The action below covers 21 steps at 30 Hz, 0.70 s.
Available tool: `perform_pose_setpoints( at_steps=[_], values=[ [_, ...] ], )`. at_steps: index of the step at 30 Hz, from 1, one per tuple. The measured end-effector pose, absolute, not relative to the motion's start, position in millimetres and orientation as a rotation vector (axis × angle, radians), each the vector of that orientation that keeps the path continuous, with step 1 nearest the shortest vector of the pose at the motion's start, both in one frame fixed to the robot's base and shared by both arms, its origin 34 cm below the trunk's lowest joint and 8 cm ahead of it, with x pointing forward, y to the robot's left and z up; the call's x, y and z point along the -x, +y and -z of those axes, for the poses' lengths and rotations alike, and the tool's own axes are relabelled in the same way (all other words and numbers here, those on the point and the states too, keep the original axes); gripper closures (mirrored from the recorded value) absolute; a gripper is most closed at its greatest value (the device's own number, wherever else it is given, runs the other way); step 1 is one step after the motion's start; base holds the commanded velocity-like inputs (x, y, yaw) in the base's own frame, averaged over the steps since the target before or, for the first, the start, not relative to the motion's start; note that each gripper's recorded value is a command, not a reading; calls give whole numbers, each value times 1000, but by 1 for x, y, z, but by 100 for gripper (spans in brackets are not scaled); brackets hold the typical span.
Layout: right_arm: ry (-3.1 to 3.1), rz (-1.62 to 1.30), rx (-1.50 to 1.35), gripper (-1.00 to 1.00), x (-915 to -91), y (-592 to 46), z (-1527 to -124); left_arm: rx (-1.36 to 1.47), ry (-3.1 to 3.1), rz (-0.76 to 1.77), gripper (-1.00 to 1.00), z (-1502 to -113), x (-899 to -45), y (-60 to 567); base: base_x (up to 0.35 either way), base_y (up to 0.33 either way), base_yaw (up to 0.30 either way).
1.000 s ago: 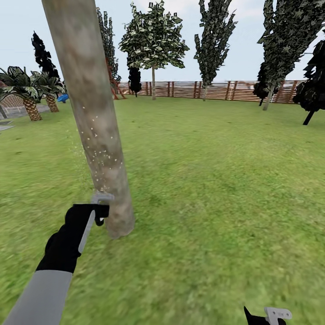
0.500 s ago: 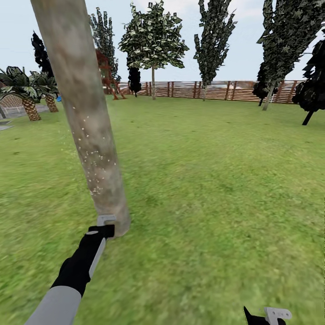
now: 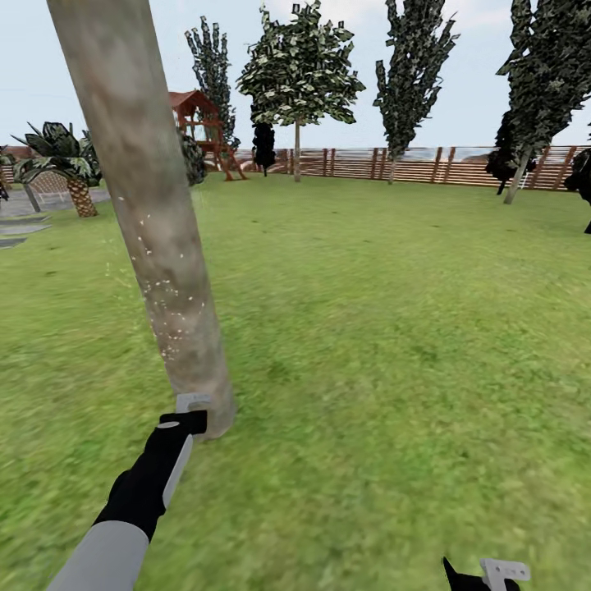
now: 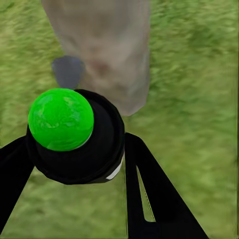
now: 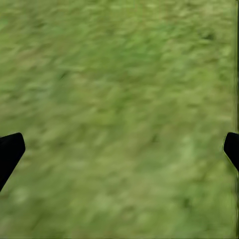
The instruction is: In the garden, pick up the pesticide atomizer on the floor and spray pesticide onto both trees until each tree trunk is fully covered.
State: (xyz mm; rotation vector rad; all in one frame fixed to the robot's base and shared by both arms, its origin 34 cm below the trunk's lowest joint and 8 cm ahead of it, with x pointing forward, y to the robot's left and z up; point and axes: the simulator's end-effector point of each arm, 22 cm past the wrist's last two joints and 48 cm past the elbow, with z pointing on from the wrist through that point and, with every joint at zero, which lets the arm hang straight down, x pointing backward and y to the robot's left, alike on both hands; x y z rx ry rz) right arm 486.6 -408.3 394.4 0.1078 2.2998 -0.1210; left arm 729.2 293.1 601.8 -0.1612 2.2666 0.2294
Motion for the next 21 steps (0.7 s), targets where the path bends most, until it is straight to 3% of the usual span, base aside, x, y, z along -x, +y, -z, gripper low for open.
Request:
perform_pose_setpoints(
  at_steps=[16, 21],
  values=[
    [2300, 121, -107, -100, -487, -408, -394, 161, 2279, -238, 100, -597, -726, 295, 8, -272, 262],
    [2300, 121, -108, -100, -487, -408, -394, 161, 2280, -238, 100, -597, -726, 295, 131, -258, 43]
  ],
)
